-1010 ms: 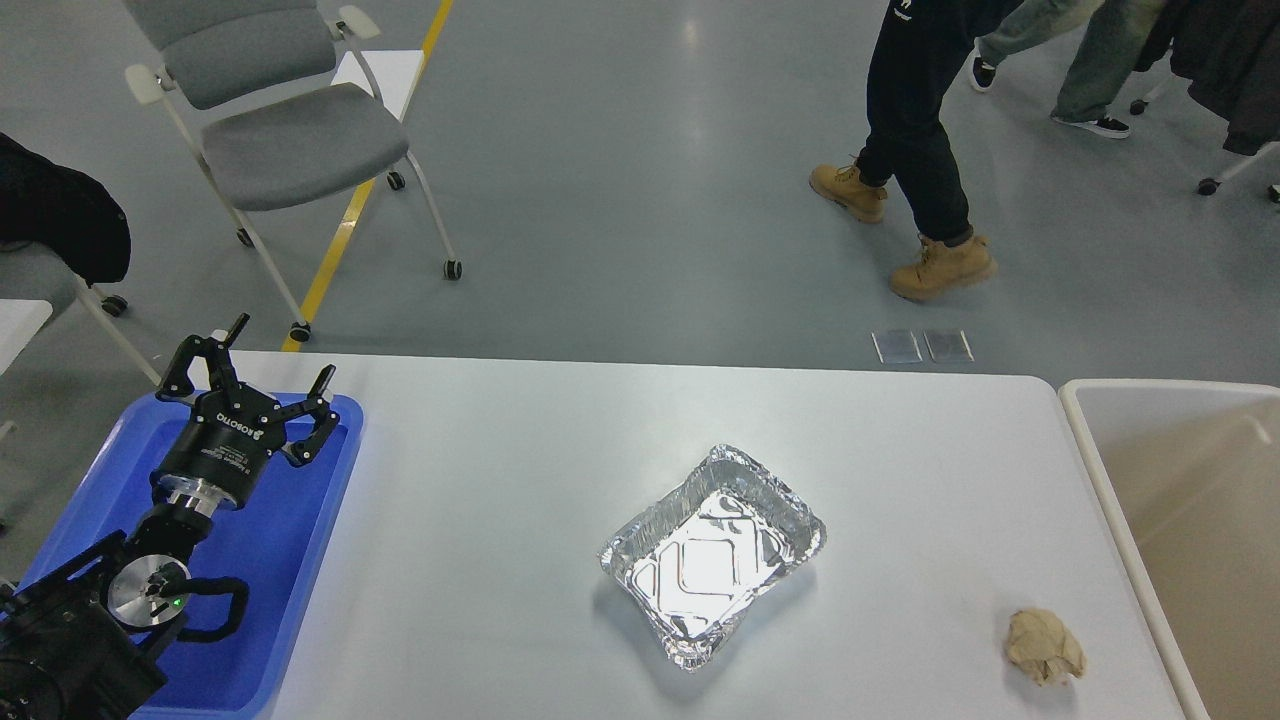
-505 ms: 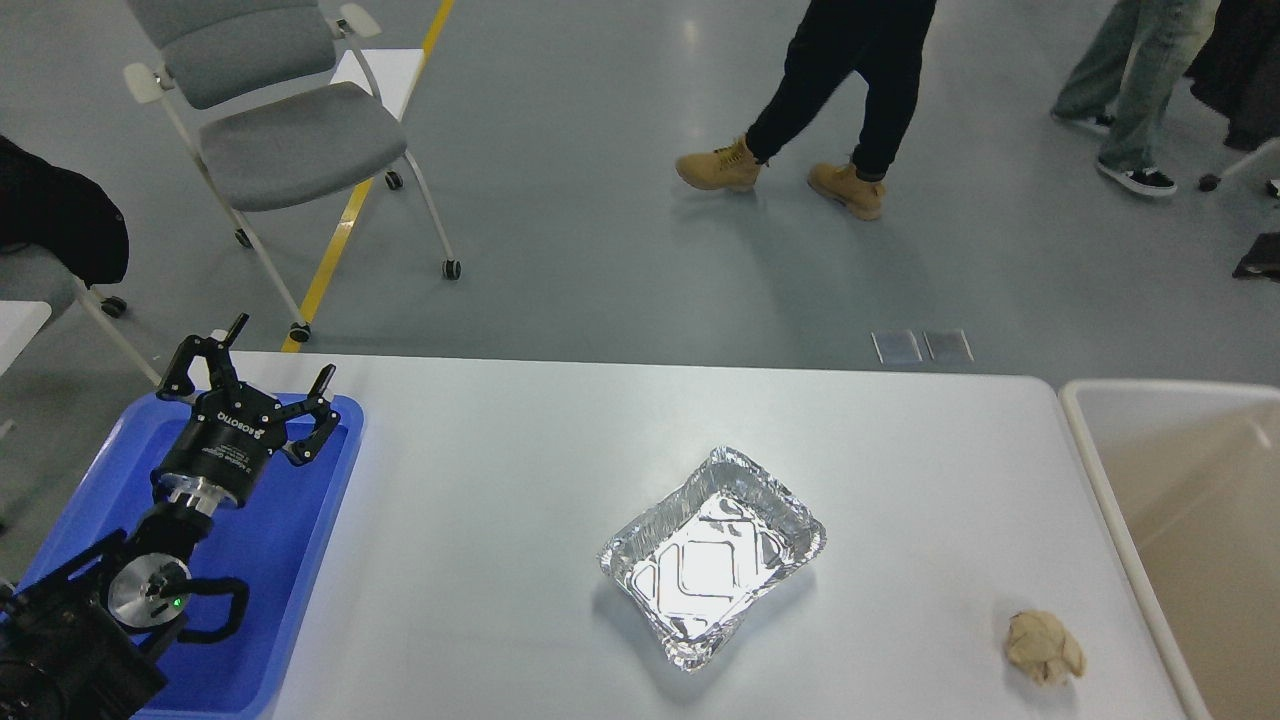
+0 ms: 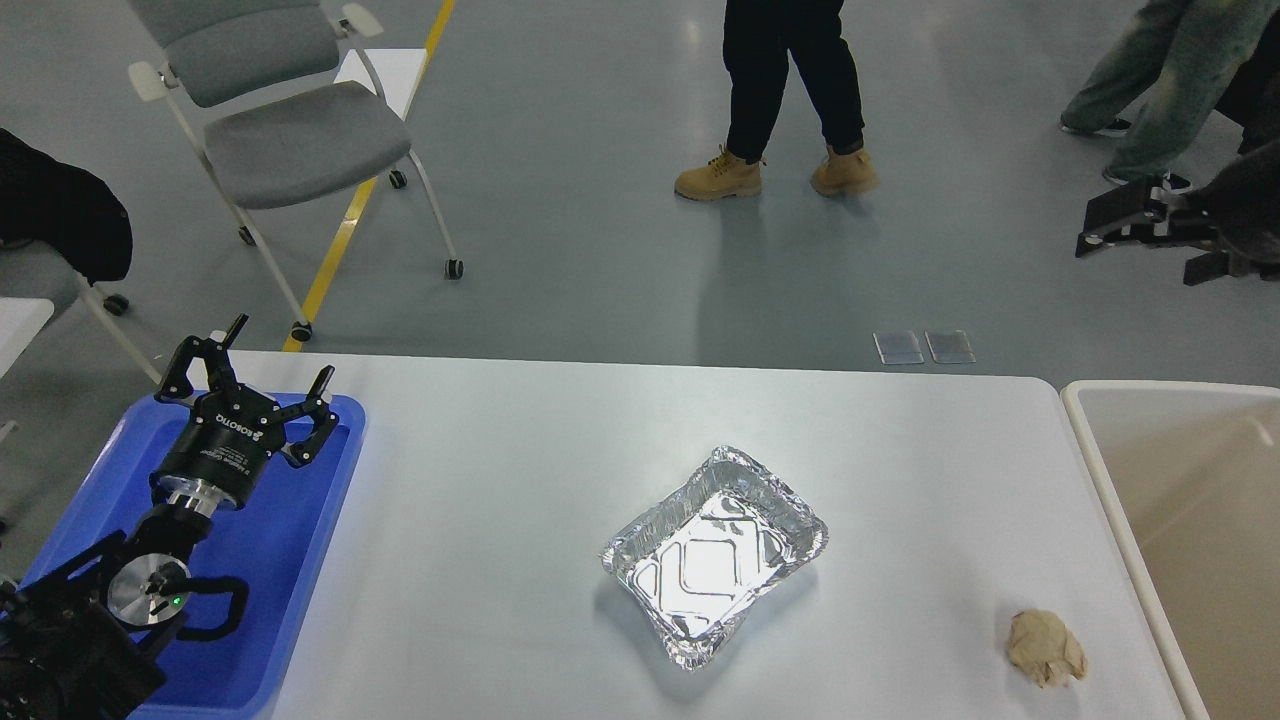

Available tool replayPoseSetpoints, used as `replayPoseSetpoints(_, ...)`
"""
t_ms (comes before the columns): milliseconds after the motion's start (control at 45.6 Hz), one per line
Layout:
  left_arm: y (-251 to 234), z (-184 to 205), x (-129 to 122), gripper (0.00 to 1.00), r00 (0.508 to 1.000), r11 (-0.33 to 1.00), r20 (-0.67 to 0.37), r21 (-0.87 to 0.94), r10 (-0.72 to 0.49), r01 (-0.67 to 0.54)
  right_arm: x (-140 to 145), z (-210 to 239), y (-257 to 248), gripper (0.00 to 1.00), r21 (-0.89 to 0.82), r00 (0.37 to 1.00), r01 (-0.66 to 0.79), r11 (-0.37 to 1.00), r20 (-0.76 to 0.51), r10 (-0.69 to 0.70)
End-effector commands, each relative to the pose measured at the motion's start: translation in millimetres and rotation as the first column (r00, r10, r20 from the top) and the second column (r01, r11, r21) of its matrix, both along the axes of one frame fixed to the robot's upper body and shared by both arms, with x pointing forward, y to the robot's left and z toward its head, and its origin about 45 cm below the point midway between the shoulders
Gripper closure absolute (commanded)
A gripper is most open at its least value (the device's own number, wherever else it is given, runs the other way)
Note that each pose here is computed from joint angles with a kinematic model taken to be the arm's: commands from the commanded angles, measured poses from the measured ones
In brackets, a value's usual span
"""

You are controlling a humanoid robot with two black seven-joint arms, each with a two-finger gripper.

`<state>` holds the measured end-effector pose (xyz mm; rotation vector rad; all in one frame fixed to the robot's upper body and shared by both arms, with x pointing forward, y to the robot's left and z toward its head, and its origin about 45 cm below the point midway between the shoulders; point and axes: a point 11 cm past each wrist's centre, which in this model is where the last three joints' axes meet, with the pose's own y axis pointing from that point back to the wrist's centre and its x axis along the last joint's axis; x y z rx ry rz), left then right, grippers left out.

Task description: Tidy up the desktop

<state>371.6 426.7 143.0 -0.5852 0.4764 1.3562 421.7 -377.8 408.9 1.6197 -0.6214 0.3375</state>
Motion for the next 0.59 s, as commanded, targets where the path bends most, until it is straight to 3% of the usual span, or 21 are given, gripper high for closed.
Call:
replayPoseSetpoints(0,0.0,-0.1,-0.1,0.01,1.000,1.000,0.000,0.000,0.000,0.000,-34.9,-13.7,32.9,0.00,0.020,0.977,-0.060,0.998,-0.202,0.062)
replayPoseSetpoints(285,0.2,-0.5,-0.4,0.01,1.000,1.000,-0.002,0.001,0.000,0.000,-75.0,-47.6,59.6,0.00,0.081,0.929,-0.115,0.990,-0.344,0.136)
replayPoseSetpoints(571,0.4,-0.3,-0.3,0.01,1.000,1.000,-0.001,0.001,0.001,-0.001,-70.0,-49.5,89.9,0.00,0.039,0.897,-0.291,0.956,-0.337,0.286)
